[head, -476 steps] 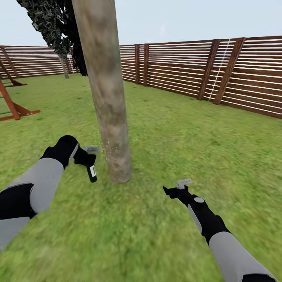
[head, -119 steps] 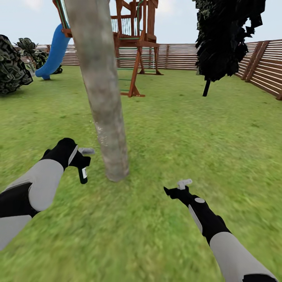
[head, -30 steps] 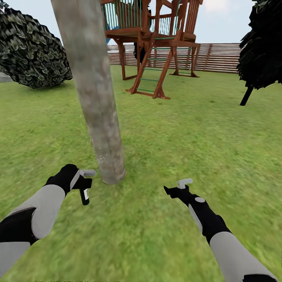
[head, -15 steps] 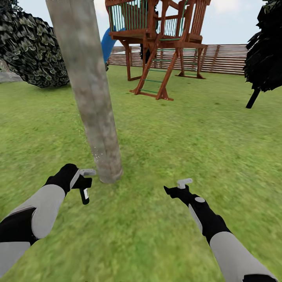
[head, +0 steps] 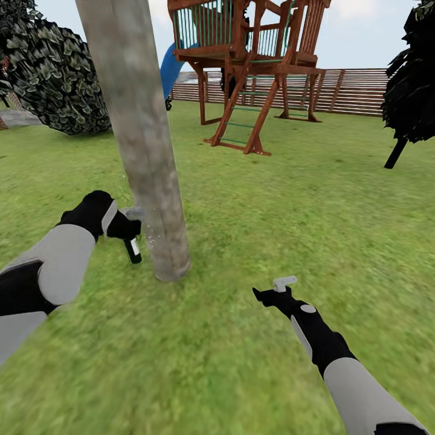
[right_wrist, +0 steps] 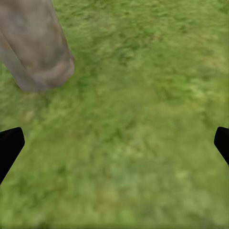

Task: In the garden, pick up the pesticide atomizer on the floor and spray pesticide onto both trees until each tree trunk is fully covered.

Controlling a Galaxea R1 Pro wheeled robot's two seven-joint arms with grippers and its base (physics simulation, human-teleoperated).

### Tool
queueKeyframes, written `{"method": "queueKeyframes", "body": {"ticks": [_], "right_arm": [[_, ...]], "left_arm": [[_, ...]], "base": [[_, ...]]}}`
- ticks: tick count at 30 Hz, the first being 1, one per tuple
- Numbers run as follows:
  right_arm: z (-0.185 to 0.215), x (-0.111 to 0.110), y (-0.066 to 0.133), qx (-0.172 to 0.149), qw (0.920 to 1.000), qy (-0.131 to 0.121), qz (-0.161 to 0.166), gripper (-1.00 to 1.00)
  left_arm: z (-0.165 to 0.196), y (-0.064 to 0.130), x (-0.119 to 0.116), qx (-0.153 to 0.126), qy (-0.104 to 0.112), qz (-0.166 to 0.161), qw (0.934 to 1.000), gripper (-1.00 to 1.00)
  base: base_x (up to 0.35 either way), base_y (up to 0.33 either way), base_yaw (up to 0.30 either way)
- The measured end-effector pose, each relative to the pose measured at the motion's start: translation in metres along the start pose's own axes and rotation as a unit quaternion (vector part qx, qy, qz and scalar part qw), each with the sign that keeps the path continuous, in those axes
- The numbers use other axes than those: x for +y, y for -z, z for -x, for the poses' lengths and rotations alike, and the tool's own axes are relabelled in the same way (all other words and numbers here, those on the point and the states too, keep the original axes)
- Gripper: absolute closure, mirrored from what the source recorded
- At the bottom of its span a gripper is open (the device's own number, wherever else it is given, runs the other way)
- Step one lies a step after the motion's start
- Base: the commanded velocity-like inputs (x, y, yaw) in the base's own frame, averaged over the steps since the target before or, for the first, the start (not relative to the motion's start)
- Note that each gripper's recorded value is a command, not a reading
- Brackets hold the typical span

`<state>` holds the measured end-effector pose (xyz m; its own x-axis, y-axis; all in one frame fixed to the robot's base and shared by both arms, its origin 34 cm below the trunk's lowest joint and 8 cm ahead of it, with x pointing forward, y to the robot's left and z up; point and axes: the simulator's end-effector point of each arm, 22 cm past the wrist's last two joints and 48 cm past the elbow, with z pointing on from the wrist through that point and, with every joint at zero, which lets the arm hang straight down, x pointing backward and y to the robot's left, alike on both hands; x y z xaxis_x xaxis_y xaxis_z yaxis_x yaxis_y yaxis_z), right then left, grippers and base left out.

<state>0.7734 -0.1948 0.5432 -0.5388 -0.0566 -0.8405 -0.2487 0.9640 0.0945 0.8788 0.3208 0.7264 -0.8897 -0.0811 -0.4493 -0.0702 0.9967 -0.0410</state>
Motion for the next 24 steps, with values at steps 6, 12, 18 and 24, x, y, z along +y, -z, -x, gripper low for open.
{"method": "queueKeyframes", "body": {"ticks": [6, 12, 18, 24], "right_arm": [[0.001, 0.0, 0.0, -0.001, 1.0, 0.0, 0.0, -1.0], [0.002, -0.001, 0.0, -0.002, 1.0, 0.001, -0.001, -1.0], [0.0, 0.0, 0.0, 0.0, 1.0, 0.001, 0.0, -1.0], [0.0, 0.0, 0.0, 0.0, 1.0, 0.0, 0.0, -1.0]], "left_arm": [[0.015, 0.018, -0.017, 0.017, -0.011, -0.015, 0.9997, 1.0], [0.015, 0.018, -0.012, 0.018, -0.01, -0.011, 0.9997, 1.0], [0.015, 0.019, -0.009, 0.017, -0.009, -0.009, 0.9998, 1.0], [0.015, 0.017, -0.01, 0.016, -0.01, -0.009, 0.9998, 1.0]], "base": [[0.0, 0.0, 0.0], [0.037, 0.025, 0.0], [0.087, 0.074, 0.126], [-0.02, -0.08, 0.157]]}}
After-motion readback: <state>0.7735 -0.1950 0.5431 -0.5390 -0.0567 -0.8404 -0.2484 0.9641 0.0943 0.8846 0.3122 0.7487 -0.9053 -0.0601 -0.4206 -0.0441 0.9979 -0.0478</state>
